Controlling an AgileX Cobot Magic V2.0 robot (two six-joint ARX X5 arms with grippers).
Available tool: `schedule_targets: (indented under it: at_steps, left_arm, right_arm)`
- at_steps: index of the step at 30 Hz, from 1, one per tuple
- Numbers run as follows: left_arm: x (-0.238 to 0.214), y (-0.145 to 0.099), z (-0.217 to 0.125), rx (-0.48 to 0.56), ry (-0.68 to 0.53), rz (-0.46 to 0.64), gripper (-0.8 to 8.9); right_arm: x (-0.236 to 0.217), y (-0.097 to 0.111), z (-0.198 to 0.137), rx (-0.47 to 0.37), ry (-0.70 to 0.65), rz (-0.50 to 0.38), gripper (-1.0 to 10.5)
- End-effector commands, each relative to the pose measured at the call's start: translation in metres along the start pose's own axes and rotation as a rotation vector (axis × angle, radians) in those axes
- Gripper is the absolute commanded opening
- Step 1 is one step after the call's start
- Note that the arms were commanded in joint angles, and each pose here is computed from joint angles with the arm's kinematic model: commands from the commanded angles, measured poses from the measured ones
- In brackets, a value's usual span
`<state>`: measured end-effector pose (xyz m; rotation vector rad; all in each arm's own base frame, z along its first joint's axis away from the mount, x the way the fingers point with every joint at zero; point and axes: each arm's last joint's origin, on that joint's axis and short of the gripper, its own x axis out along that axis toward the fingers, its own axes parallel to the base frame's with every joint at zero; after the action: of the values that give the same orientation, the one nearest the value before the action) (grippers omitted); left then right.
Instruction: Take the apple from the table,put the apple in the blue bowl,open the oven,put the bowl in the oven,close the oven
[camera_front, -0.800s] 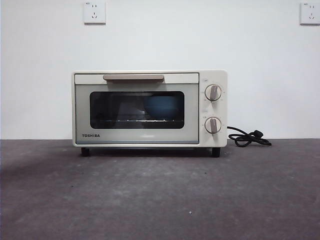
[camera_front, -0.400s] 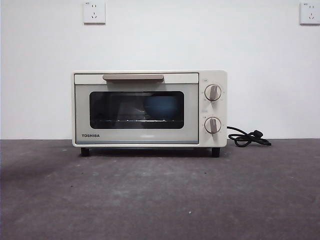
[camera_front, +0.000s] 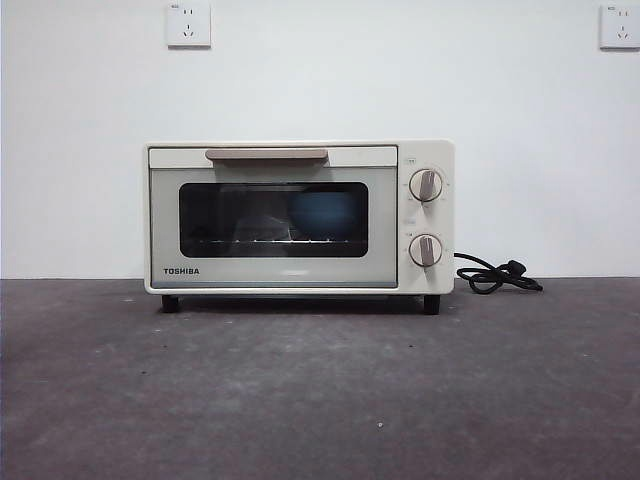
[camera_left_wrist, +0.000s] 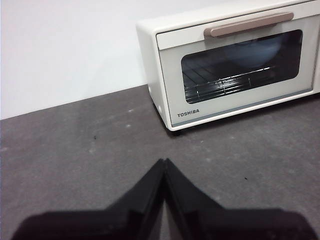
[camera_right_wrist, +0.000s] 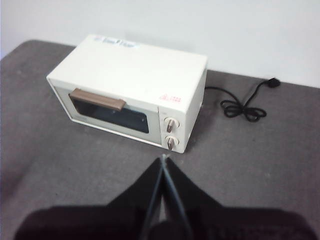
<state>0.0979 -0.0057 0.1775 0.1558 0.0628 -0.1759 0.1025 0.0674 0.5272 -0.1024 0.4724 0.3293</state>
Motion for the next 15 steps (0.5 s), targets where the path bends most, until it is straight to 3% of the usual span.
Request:
schedule_targets:
  at_steps: [1,8,15]
  left_arm:
    - [0.0,-0.001,-0.009,-0.029,-0.021,0.017,-0.04]
    - [0.0,-0.004,-0.028,-0.08,0.087,0.022,-0.04]
    - [0.001,-0.004,-0.028,-0.083,0.093,0.01,-0.04]
  right_arm:
    - [0.011,0.003,0.001,-0.013,0.046,-0.005,0.0]
    - [0.042,0.013,0.006,-0.034,0.12,-0.014,0.0]
    - [0.073,0.022,0.009,-0.053,0.19,-0.025,0.0]
